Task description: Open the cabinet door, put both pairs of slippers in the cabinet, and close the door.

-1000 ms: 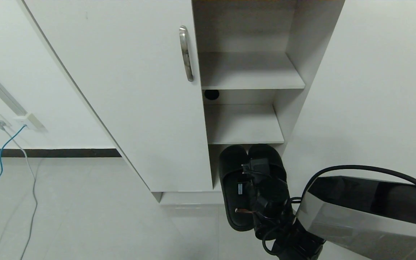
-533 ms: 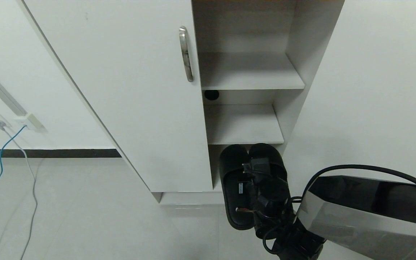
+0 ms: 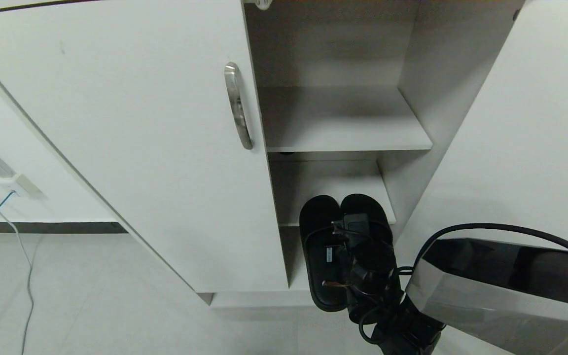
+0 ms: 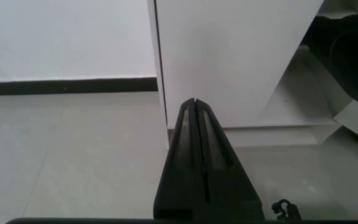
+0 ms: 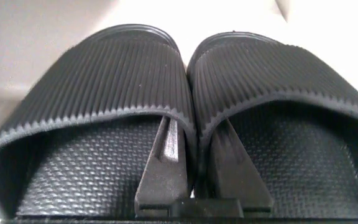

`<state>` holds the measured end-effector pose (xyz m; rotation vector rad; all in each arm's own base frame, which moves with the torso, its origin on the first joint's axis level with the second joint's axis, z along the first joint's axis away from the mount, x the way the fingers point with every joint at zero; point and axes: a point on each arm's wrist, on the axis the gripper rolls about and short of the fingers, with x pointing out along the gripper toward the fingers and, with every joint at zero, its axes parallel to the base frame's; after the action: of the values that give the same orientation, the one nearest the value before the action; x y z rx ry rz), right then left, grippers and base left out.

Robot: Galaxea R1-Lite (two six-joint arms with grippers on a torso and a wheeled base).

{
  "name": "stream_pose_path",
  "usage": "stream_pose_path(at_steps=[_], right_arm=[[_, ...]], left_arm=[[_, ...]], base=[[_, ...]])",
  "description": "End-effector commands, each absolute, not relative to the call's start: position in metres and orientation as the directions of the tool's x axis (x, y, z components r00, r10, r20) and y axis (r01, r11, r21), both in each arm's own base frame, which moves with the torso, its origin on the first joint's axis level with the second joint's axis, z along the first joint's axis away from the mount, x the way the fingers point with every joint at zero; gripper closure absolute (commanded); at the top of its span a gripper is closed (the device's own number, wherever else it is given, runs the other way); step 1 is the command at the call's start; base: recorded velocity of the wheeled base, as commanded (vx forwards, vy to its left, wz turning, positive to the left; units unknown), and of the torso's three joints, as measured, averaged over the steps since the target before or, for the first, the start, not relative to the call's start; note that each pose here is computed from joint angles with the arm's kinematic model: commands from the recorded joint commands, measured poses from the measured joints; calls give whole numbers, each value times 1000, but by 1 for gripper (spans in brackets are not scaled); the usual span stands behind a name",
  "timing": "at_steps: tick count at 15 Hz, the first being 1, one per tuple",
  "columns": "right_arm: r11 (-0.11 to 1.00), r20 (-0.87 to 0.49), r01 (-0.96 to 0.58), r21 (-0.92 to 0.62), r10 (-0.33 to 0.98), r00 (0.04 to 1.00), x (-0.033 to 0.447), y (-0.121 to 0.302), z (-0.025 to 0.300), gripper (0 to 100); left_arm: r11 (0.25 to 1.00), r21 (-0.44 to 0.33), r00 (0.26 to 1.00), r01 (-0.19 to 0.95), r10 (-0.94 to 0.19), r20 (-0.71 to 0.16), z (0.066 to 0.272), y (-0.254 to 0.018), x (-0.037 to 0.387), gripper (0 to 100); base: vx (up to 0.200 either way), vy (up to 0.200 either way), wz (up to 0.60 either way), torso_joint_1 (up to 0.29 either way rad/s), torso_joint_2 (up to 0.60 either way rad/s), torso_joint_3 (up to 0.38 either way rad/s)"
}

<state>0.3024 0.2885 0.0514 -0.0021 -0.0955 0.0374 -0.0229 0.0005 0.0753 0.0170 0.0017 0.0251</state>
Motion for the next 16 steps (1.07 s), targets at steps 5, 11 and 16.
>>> stream_pose_path(at_steps=[5,11,16], right_arm=[[999,114,-35,11,34,993,314,287,58,100],[999,119,-33,15,31,992,352,296,74,100],[999,71,-33,16,32,997,379,300,85,100]], left_arm=[[1000,17,1000,-26,26,-3,75,1,-23,100],[1000,9,1000,-28,28,-2,76,1,-23,100],[1000,6,1000,-28,28,-3,75,1,-23,100]], base=[[0,0,0,0,0,0],[0,0,0,0,0,0],[0,0,0,0,0,0]])
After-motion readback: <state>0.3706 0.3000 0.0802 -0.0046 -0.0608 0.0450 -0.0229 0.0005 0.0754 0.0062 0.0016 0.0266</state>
